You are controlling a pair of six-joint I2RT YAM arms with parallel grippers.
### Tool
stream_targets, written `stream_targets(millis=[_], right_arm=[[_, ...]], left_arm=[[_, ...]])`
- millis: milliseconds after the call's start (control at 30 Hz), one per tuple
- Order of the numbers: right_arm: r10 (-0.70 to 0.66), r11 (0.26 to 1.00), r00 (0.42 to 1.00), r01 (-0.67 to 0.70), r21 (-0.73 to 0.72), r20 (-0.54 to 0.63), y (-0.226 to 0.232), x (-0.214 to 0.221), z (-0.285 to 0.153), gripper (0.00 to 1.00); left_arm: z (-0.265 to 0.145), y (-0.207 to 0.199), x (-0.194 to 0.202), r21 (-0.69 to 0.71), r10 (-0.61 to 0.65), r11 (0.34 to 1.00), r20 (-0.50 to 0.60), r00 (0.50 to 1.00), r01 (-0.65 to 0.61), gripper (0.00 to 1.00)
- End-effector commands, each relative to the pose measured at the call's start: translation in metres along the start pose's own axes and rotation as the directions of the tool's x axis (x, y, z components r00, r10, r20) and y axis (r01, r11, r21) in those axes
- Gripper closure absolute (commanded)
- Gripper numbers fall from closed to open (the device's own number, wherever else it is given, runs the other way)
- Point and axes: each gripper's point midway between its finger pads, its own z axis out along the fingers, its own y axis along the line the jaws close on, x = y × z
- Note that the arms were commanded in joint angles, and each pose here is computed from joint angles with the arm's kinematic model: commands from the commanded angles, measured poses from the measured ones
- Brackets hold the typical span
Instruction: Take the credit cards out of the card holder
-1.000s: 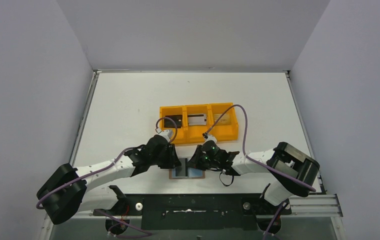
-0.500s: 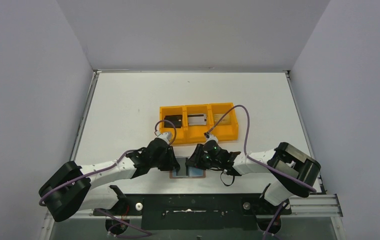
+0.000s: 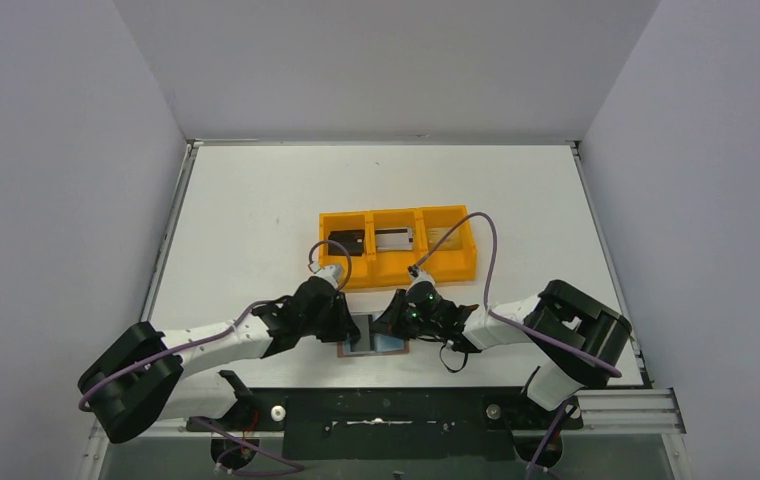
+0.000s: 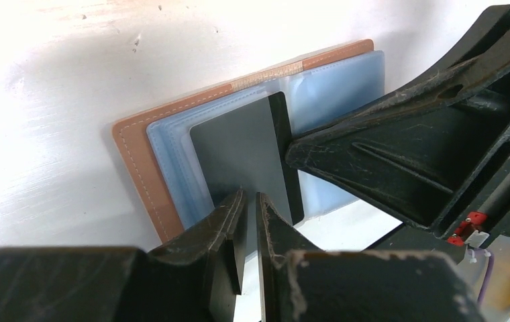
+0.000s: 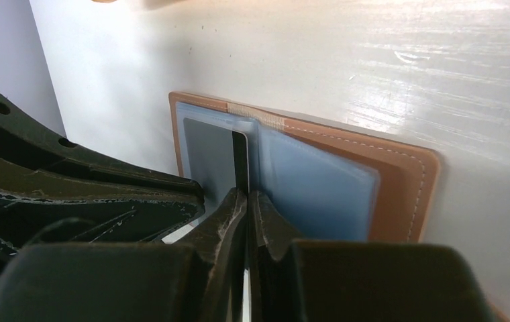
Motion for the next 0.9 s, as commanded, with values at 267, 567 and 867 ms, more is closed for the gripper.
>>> stream_targets(millis=[267,567,867], right_arm=[[-0.063,0.998,0.997,0.062,0.024,0.036,-0.001,-0.018,-0.017,1.00],[-0.029,1.000,0.999,0.030,-0.008,0.019,0.002,-0.015,-0.011,0.98],[0.028,0.999,0.999,-0.028,0.026,0.015,-0.011,-0.008,-0.003,0.71]], left_arm=[[-0.003,0.020,0.011,-0.072,0.037,0.997,-0.026,0.999,-0.039,0.88],[-0.001,0.012,0.011,-0.040,0.051,0.998,-0.045,0.998,-0.053,0.87],[0.002,0.019,0.018,-0.069,0.056,0.996,-0.076,0.996,-0.061,0.98]])
